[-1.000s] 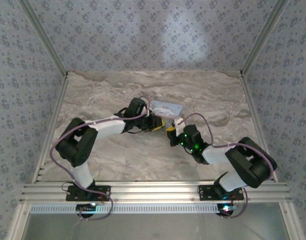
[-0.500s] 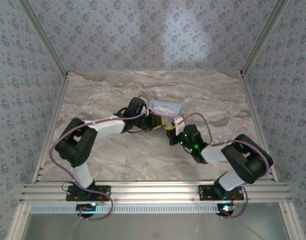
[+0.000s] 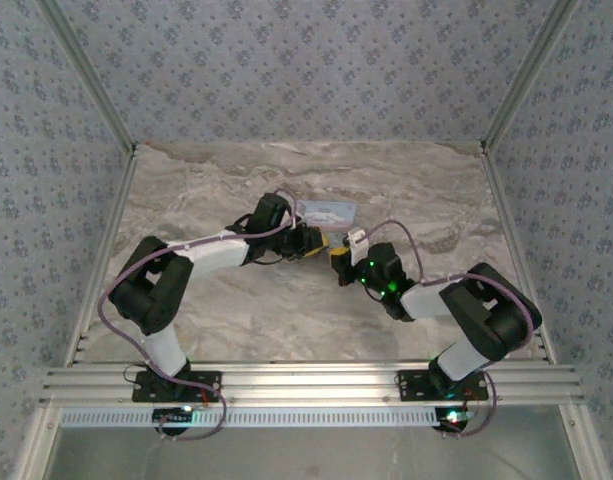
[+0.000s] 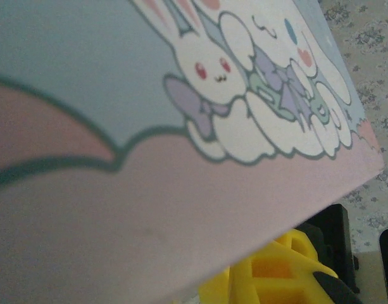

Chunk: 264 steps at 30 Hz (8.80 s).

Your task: Unlock the padlock with the key

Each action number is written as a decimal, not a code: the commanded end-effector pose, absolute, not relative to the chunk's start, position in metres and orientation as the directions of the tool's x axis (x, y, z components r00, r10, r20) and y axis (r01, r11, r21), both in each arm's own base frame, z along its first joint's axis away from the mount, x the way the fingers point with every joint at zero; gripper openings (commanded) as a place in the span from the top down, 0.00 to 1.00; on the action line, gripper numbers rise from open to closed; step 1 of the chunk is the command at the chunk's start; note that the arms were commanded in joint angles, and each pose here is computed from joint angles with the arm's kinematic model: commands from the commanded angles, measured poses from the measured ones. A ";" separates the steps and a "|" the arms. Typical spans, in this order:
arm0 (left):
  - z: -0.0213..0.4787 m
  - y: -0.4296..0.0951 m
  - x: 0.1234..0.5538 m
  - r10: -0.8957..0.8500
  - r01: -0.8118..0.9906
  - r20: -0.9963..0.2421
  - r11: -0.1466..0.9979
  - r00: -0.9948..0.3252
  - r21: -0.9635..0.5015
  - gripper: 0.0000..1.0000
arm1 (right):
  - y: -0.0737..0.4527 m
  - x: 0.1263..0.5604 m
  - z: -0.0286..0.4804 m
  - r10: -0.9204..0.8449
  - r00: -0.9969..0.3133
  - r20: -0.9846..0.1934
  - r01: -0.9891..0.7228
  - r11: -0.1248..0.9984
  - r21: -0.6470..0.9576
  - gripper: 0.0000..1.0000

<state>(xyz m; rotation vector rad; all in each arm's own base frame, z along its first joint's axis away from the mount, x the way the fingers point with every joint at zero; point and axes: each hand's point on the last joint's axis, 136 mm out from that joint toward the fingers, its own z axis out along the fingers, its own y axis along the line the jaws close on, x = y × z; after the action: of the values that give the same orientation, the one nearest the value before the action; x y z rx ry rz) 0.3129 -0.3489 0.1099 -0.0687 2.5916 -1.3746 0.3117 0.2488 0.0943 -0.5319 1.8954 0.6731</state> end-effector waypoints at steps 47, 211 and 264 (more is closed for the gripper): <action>0.090 -0.344 0.287 -0.069 0.066 -0.128 0.568 -0.989 -0.821 0.54 | 0.257 0.294 0.072 0.172 -0.569 -0.804 -0.426 0.775 0.467 1.00; 0.096 -0.318 0.277 -0.453 -0.303 0.107 0.387 -0.885 -0.871 1.00 | 0.300 0.263 0.087 -0.679 0.165 -0.715 -0.664 0.460 -0.590 0.82; 0.094 -0.275 0.285 -0.491 -0.255 -0.045 0.527 -0.870 -0.811 0.35 | 0.282 0.261 0.071 0.076 -0.540 -0.838 -0.484 0.787 0.383 1.00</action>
<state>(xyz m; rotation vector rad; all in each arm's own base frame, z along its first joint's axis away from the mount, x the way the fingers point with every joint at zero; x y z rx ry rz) 0.2800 -0.2891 0.0895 -0.6506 2.5073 -1.3357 0.2655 0.2815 0.0674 -0.4228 1.9900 0.6049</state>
